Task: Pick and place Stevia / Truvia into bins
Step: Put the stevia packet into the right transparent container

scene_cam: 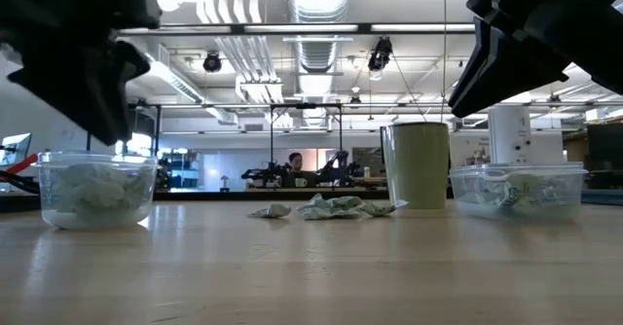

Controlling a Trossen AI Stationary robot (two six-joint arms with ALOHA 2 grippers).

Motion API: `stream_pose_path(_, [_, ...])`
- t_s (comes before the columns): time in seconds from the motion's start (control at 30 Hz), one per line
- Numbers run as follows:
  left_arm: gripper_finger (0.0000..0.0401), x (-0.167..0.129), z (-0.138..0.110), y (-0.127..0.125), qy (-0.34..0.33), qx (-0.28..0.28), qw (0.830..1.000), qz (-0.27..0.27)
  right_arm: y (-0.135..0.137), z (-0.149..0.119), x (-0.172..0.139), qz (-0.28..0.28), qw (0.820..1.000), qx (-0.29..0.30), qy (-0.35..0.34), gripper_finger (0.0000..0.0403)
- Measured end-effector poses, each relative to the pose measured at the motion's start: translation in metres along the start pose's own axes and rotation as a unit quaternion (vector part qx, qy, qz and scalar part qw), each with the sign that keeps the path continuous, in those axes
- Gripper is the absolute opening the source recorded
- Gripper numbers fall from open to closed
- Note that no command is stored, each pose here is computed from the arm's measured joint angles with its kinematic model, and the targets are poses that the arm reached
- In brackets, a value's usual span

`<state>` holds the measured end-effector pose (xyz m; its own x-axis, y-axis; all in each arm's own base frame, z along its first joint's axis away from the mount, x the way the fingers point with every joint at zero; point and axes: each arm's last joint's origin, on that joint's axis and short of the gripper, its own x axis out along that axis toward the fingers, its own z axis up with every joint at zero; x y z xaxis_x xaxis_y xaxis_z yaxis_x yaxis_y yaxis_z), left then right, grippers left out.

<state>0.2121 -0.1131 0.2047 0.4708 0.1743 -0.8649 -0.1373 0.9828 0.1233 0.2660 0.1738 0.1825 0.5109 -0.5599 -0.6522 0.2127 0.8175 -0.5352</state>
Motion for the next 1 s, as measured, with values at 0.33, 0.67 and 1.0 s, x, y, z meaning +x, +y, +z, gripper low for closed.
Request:
stream_pose_path(0.33, [0.0102, -0.018, 0.006, 0.010, -0.073, 0.001, 0.995, 0.062, -0.002, 0.006, 0.006, 0.000, 1.000, 0.021, -0.009, 0.0075])
stream_pose_path(0.67, [0.0103, -0.029, 0.008, 0.017, -0.112, -0.011, 0.990, 0.082, -0.030, 0.033, 0.066, 0.090, 0.996, 0.026, -0.002, 0.0071])
stream_pose_path(1.0, [0.0103, -0.029, 0.008, 0.016, -0.111, -0.009, 0.990, 0.081, -0.066, 0.027, 0.118, 0.197, 0.980, 0.023, 0.028, 0.0086])
